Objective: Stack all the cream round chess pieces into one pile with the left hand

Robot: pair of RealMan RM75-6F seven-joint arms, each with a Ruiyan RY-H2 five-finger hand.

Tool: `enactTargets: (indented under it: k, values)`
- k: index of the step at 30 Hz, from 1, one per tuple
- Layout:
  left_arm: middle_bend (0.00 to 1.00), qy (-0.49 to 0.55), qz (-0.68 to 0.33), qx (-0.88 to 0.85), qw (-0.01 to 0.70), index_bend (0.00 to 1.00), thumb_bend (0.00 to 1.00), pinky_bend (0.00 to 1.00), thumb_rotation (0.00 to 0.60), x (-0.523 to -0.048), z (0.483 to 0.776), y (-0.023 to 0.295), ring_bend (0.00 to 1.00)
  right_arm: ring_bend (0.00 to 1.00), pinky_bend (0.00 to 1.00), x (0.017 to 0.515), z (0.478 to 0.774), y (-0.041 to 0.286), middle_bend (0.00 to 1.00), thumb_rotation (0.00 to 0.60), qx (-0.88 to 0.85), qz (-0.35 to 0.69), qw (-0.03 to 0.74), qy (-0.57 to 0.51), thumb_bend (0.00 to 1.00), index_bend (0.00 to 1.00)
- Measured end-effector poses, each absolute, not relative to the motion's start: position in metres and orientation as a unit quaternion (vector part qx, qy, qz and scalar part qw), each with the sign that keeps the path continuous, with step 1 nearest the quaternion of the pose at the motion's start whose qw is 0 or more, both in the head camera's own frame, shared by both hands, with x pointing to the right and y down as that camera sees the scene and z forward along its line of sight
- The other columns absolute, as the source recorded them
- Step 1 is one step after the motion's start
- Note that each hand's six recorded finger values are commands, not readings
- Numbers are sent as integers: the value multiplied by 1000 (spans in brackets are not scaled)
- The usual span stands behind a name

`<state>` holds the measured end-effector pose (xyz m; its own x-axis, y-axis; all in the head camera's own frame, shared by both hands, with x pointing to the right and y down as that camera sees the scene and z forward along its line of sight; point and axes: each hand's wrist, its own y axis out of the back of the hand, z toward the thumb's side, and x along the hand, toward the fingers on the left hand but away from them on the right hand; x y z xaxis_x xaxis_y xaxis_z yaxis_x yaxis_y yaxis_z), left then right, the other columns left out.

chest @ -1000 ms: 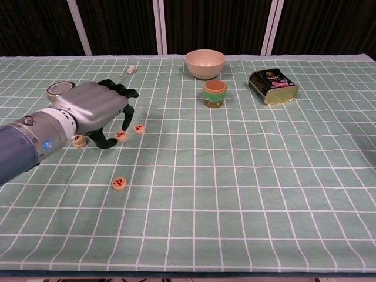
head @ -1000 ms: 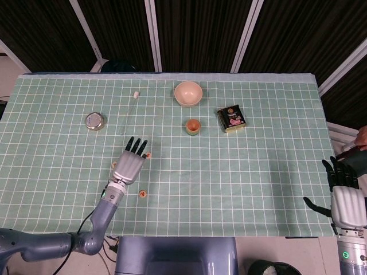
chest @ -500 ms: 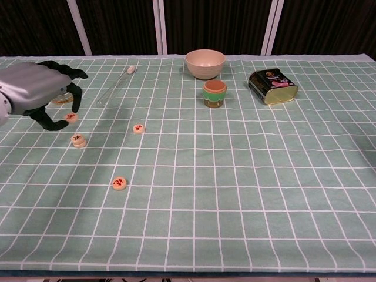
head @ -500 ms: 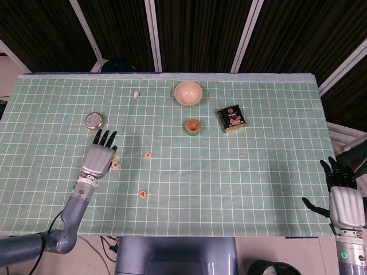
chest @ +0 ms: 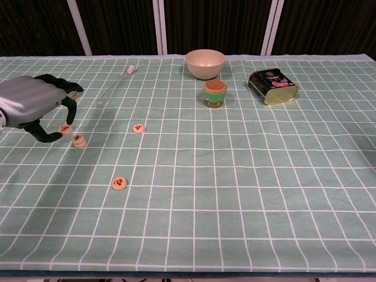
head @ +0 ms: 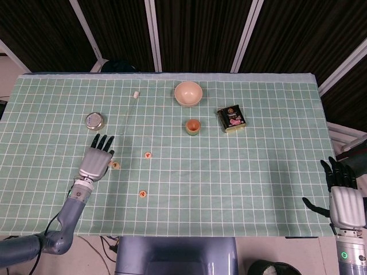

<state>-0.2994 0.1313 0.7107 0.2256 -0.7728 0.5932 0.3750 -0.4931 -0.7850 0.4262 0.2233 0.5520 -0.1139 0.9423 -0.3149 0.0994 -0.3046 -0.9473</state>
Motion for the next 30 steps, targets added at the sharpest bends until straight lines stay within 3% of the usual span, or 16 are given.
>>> enactTargets:
  k: [30]
  values:
    - [39,148,-599,-620,484,458,330,0,600,-285,719,139,0,1,0,427,552,223,14,600,-558,583,361,-467,232,89]
